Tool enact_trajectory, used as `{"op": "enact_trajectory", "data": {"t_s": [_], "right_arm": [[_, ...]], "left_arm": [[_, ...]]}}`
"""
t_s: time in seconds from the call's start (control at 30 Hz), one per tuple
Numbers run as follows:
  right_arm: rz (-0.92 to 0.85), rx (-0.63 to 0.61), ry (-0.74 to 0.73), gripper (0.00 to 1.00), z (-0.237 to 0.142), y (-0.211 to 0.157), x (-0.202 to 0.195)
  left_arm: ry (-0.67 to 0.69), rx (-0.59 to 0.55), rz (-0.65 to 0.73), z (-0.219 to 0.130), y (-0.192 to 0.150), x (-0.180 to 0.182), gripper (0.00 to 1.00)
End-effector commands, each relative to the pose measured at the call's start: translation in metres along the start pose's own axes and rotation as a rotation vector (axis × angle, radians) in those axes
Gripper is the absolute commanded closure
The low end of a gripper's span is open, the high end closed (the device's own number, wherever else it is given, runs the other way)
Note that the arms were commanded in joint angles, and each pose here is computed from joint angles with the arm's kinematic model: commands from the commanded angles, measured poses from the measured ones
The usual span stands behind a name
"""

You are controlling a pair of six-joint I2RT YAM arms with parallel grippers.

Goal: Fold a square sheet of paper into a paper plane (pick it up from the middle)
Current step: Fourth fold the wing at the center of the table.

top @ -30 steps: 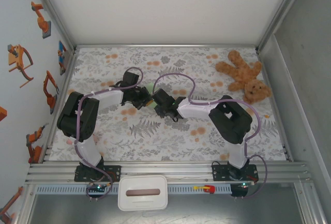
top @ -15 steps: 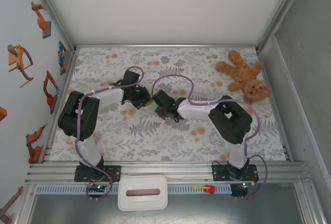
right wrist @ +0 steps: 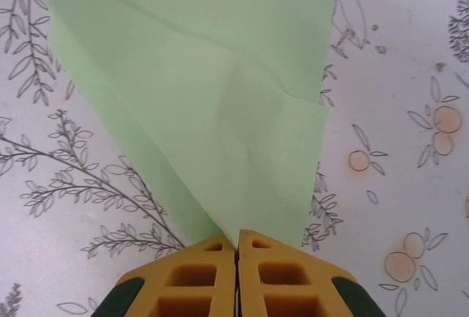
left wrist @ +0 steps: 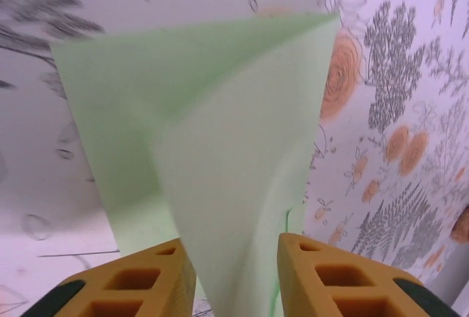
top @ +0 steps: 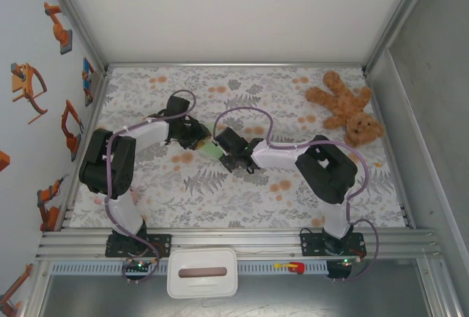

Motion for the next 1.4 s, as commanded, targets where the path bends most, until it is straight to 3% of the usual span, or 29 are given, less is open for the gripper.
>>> {"op": "enact_trajectory", "data": {"t_s": [0.0, 0.27, 0.43, 0.7, 0.97, 1.2, 1.37], "right_arm": [[0.006, 0.04, 0.045, 0.94, -0.003, -0.002, 0.007], [0.099, 0.102, 0.075, 0.97, -0.004, -0.001, 0.006], [0.148, 0.107, 0.073, 0.97, -0.01, 0.002, 0.003], [0.187, 0.113, 0.106, 0.97, -0.012, 0.008, 0.005], [0.213, 0.12, 0.117, 0.97, -0.012, 0.01, 0.005], [0.246, 0.129, 0.12, 0.97, -0.01, 0.011, 0.003], [0.238, 0.122, 0.123, 0.96, -0.01, 0.012, 0.003]], "left_arm": [[0.014, -0.077, 0.024, -0.031, 0.01, 0.0, 0.61], [0.049, -0.19, 0.01, -0.058, -0.001, 0.018, 0.56], [0.039, -0.257, -0.014, -0.065, -0.014, 0.027, 0.6], [-0.054, -0.214, -0.06, -0.034, -0.035, 0.029, 0.76], [-0.137, -0.186, -0.056, -0.007, -0.029, 0.019, 0.76], [-0.184, -0.226, -0.101, 0.005, -0.022, 0.02, 0.76], [-0.193, -0.158, -0.101, 0.021, -0.023, 0.018, 0.78]]}}
Point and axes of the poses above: each hand's point on the last joint's axis, 136 mm out from that joint toward the fingers, its own z axis out along the fingers, its own x axis along the line the jaws close on, y = z × x, the point moved 7 cm from there along -z, back along the fingers, and after that the axes turned 15 degrees about z, right-handed, at the moved point
